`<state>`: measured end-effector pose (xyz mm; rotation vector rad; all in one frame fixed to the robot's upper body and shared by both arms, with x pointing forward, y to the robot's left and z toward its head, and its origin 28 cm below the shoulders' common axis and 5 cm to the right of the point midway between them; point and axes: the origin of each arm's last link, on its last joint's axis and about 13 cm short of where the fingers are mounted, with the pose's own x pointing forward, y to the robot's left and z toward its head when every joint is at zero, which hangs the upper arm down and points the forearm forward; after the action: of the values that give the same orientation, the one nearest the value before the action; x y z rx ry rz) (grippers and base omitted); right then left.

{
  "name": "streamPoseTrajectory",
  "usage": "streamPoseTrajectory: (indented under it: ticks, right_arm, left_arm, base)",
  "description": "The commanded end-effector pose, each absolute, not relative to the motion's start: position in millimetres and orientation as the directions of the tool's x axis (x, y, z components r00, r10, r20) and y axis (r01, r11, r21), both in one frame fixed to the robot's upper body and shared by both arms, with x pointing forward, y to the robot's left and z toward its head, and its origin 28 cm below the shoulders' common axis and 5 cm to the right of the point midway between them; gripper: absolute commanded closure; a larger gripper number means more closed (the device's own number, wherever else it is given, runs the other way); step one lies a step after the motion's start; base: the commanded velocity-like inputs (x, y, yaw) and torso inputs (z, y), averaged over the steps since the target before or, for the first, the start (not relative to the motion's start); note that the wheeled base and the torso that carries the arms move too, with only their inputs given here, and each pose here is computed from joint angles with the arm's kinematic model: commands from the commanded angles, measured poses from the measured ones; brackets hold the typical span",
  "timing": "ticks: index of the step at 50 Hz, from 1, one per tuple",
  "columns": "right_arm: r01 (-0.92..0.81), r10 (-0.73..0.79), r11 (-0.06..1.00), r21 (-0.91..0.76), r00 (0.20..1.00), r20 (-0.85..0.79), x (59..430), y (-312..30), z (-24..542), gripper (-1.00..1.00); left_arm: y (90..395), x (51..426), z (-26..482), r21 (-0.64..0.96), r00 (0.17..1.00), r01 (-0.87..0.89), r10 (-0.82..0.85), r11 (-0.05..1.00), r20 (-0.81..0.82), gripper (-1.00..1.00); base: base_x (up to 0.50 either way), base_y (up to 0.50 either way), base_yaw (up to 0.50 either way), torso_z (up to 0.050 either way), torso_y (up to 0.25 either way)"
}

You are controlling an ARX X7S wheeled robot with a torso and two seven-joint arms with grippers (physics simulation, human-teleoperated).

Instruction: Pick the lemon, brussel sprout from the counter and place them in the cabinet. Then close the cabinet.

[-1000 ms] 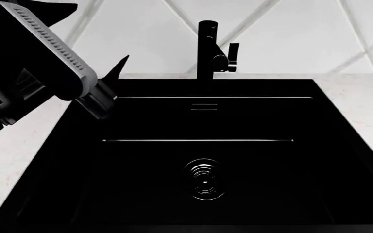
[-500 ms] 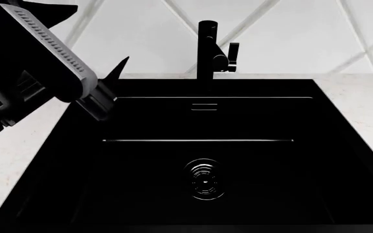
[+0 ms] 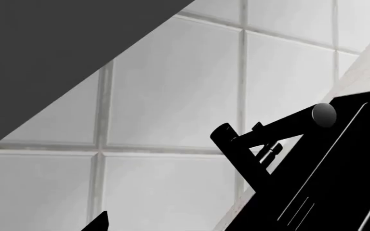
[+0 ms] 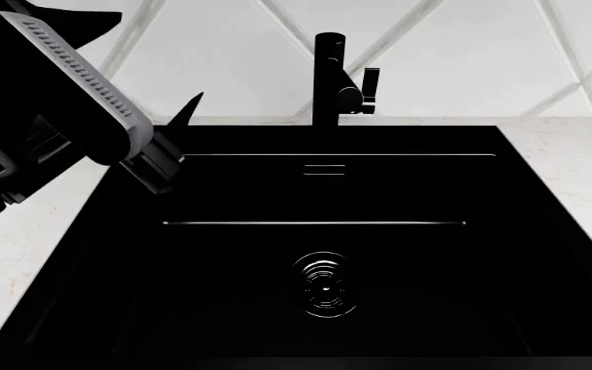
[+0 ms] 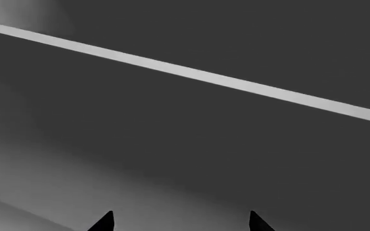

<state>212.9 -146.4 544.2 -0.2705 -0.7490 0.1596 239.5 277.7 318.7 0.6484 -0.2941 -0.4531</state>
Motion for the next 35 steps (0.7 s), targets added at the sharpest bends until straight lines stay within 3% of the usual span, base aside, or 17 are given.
streamPoseTrajectory:
  ticks: [1, 18, 35]
  right_arm:
    - [-0.086, 0.305, 0.943, -0.322, 0.612, 0.730, 195, -143, 536, -1.00]
    - [-0.191, 0.405, 0.914, -0.358, 0.472, 0.783, 178, -144, 517, -1.00]
    - [-0.348, 0.587, 0.807, -0.477, 0.397, 0.705, 163, -148, 495, -1.00]
  left_arm:
    - [278, 240, 319, 0.635, 0.863, 0.310, -0.489, 0.708, 0.124, -1.00]
    - [279, 239, 316, 0.629, 0.865, 0.309, -0.486, 0.713, 0.126, -1.00]
    - [278, 240, 313, 0.627, 0.865, 0.313, -0.486, 0.713, 0.121, -1.00]
  base:
    - [0.00, 0.00, 0.00, 0.000, 0.000]
    - [0.00, 0.00, 0.00, 0.000, 0.000]
    - [0.00, 0.00, 0.00, 0.000, 0.000]
